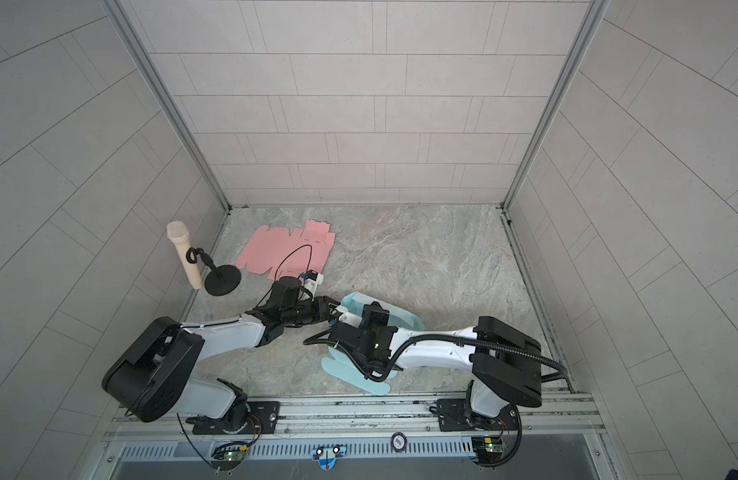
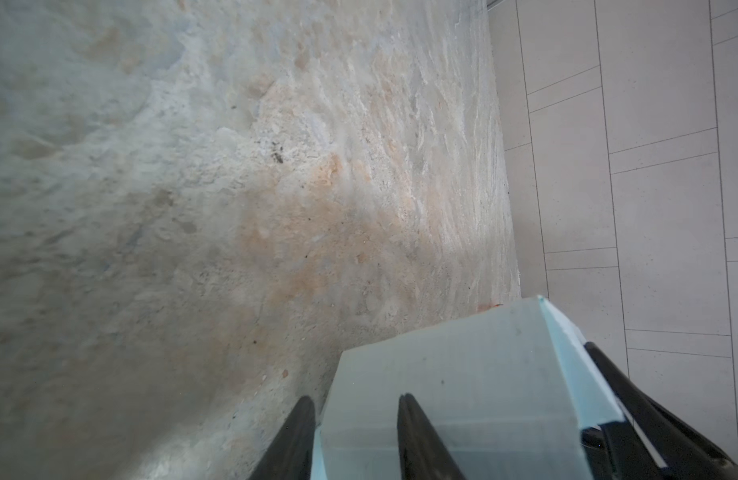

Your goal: Fold the paper box

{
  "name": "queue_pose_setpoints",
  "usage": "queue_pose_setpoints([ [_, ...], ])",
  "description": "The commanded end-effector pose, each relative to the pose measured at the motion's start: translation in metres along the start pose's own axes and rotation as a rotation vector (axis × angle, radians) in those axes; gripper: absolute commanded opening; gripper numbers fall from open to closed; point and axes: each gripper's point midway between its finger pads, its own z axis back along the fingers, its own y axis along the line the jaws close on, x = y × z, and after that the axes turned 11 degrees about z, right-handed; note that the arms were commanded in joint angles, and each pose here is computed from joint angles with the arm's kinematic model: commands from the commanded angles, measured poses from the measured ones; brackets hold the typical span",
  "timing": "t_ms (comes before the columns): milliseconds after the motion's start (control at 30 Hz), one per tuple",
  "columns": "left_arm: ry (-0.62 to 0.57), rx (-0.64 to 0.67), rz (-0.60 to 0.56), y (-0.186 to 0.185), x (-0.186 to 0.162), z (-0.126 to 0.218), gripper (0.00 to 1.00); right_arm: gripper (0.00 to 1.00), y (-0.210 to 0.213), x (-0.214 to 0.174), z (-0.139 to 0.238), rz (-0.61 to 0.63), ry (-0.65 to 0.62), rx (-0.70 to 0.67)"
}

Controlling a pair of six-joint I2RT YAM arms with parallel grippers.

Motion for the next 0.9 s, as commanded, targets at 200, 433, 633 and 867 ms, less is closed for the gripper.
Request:
queue_pose_setpoints([
  [200, -0.065, 0.003, -0.105, 0.008, -0.010, 0.015, 0.45, 0.00, -0.004, 0.006, 0.005, 0.051, 0.012, -0.115],
  [433, -0.067, -0.032, -0.175, 0.007, -0.024, 0.008, 0.50, 0.00, 0.011, 0.012, 0.004, 0.106, 0.020, -0.133],
  [633, -0.075, -0.051, -0.204, 0.011, -0.028, 0.006, 0.51, 0.00, 0.016, 0.011, 0.006, 0.135, 0.028, -0.154],
  [867, -0.117, -0.042, -0.263, 0.014, -0.024, 0.009, 0.53, 0.00, 0.020, 0.010, 0.006, 0.172, 0.045, -0.167],
])
